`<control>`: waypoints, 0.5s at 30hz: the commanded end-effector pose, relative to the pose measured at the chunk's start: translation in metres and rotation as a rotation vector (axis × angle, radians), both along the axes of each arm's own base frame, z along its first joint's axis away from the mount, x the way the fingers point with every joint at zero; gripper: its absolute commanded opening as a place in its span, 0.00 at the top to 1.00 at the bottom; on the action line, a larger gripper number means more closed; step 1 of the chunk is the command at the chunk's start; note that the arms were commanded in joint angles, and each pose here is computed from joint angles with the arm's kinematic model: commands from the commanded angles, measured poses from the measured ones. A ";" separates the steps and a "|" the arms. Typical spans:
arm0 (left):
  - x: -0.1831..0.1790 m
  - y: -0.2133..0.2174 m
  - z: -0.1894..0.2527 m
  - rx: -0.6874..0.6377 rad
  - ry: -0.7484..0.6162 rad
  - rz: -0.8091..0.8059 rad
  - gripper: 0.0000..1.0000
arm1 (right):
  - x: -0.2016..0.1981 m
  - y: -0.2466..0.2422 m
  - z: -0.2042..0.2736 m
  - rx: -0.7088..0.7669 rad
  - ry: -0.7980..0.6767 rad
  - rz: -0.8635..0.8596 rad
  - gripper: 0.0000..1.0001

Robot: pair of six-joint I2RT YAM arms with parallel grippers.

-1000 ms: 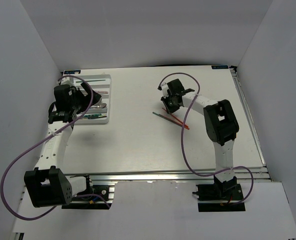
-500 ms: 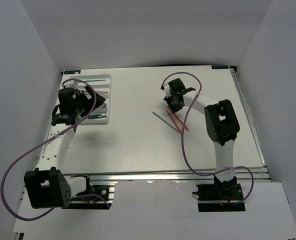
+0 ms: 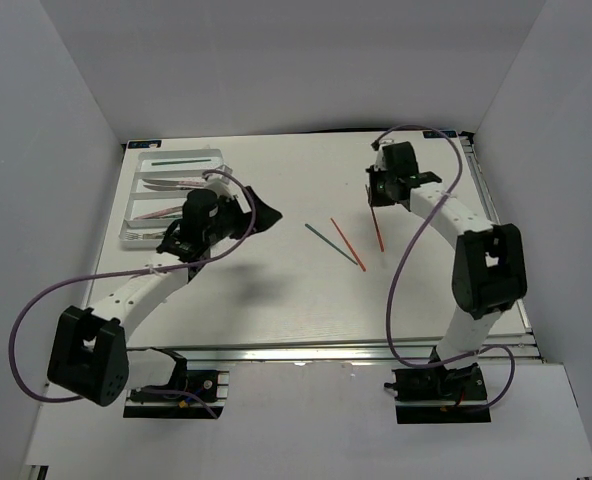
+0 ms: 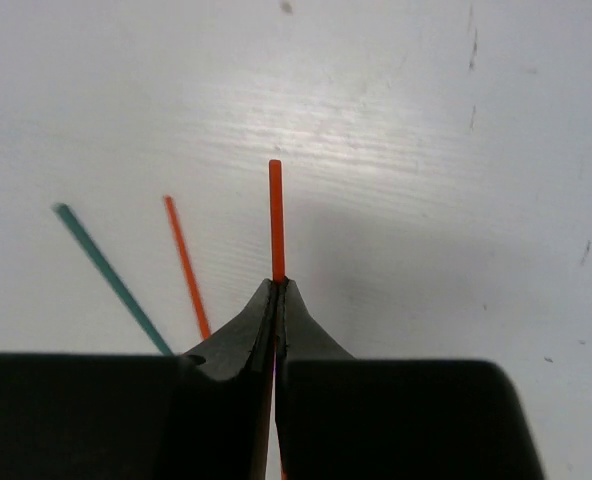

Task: Sort the eating utensils into containers

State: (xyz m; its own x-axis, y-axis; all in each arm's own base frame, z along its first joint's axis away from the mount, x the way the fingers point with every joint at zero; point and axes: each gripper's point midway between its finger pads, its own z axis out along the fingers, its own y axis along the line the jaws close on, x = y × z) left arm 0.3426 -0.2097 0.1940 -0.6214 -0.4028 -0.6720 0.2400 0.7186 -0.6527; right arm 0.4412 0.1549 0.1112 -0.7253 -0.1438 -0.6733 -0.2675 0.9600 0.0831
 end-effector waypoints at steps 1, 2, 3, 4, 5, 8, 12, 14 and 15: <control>-0.012 -0.049 0.033 -0.114 -0.144 -0.176 0.03 | -0.004 0.028 0.048 0.265 -0.092 0.014 1.00; -0.022 -0.070 0.044 -0.148 -0.190 -0.244 0.03 | -0.005 0.039 0.078 0.368 -0.154 0.018 1.00; -0.025 -0.080 0.041 -0.161 -0.191 -0.283 0.03 | -0.011 0.048 0.088 0.437 -0.163 0.043 1.00; -0.038 -0.098 0.046 -0.189 -0.203 -0.358 0.03 | -0.026 0.059 0.090 0.516 -0.134 0.090 1.00; -0.040 -0.106 0.054 -0.215 -0.229 -0.385 0.03 | -0.030 0.068 0.120 0.619 -0.181 0.100 1.00; -0.045 -0.130 0.061 -0.265 -0.235 -0.461 0.05 | -0.056 0.087 0.146 0.753 -0.172 0.183 1.00; -0.049 -0.150 0.063 -0.305 -0.226 -0.521 0.09 | -0.075 0.097 0.171 0.815 -0.218 0.216 1.00; -0.048 -0.159 0.055 -0.289 -0.204 -0.528 0.11 | -0.082 0.099 0.185 0.838 -0.240 0.241 1.00; -0.047 -0.161 0.054 -0.288 -0.199 -0.527 0.11 | -0.086 0.105 0.187 0.842 -0.237 0.261 1.00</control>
